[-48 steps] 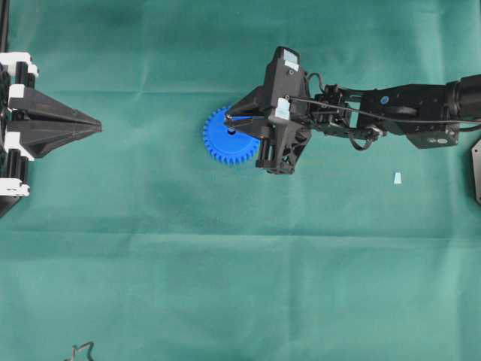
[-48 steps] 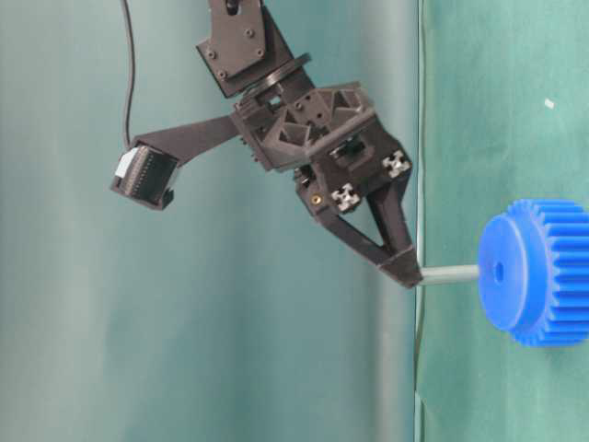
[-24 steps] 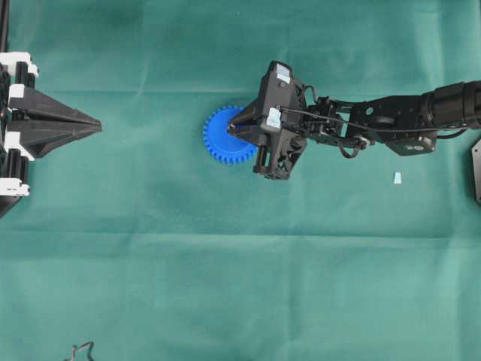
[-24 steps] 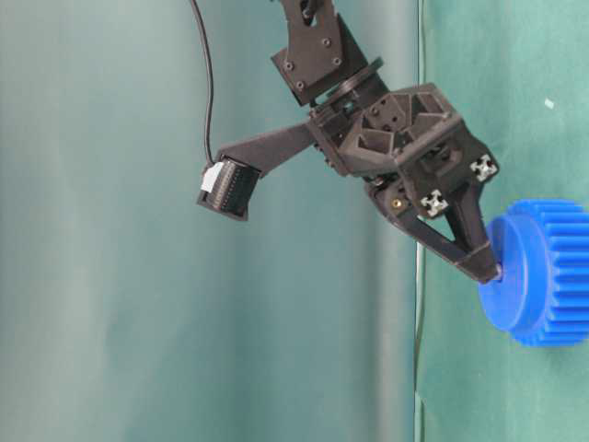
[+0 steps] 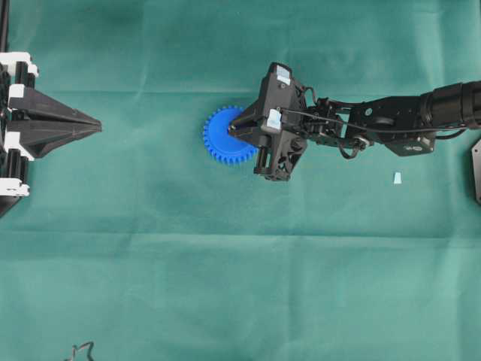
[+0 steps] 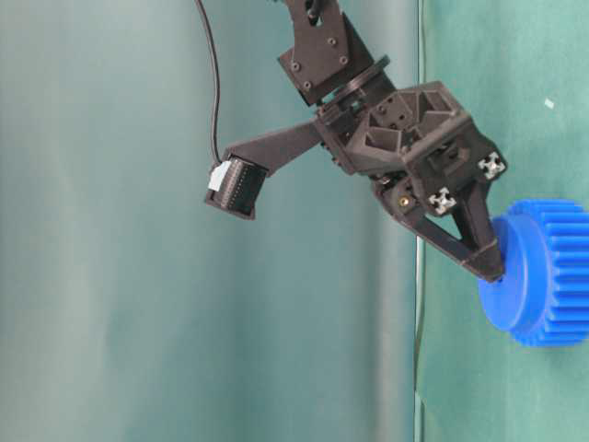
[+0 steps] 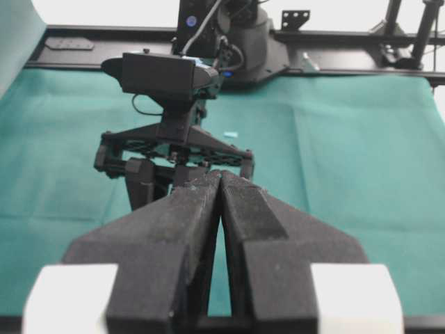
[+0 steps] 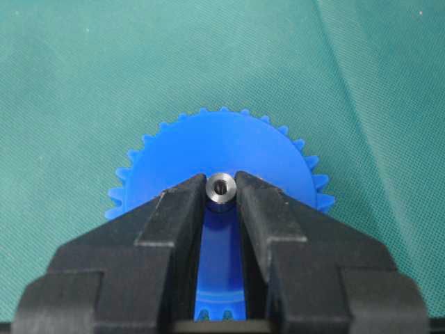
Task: Insert the shaft into the center hole of the gear.
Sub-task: 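Push the shaft down into the gear's center hole, then open the right gripper and raise it off the shaft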
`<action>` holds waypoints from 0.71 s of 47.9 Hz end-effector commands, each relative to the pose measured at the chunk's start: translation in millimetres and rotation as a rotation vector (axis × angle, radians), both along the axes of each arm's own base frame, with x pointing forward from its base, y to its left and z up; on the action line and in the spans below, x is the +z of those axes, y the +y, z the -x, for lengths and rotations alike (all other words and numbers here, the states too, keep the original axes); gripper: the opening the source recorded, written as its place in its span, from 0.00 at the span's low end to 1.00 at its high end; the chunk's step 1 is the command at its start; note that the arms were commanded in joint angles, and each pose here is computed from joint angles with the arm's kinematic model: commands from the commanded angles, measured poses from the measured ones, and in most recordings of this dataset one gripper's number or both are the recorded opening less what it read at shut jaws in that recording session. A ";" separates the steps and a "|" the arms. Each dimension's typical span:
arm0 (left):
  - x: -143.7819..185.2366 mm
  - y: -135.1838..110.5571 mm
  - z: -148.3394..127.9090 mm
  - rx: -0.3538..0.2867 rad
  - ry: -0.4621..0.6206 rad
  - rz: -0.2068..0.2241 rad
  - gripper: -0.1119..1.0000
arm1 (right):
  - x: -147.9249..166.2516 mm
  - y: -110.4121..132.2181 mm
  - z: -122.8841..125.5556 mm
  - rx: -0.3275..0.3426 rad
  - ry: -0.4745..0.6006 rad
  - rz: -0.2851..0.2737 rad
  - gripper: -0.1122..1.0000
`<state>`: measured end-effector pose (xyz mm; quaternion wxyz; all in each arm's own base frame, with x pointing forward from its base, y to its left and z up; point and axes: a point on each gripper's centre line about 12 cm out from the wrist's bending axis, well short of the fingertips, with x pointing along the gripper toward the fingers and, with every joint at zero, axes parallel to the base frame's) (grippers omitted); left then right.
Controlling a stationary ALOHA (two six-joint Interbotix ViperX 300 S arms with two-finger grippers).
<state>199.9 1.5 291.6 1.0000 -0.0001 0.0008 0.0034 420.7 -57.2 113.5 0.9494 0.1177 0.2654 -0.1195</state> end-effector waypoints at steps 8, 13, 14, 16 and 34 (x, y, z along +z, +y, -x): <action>11.4 0.6 -1.8 0.003 -0.034 -0.002 0.10 | 14.7 1.8 -3.6 0.005 -0.030 0.000 0.25; 11.1 0.6 -2.1 0.003 -0.032 -0.002 0.10 | 19.0 1.9 -3.4 0.004 -0.038 -0.002 0.26; 11.4 0.6 -1.8 0.003 -0.034 -0.002 0.10 | 19.3 2.0 -3.3 0.003 -0.037 -0.004 0.27; 11.4 0.6 -1.8 0.003 -0.034 -0.002 0.10 | 20.3 2.2 -3.2 0.005 -0.034 -0.005 0.36; 11.4 0.6 -1.8 0.003 -0.034 -0.002 0.10 | 89.6 5.4 8.5 0.040 -0.136 0.028 0.93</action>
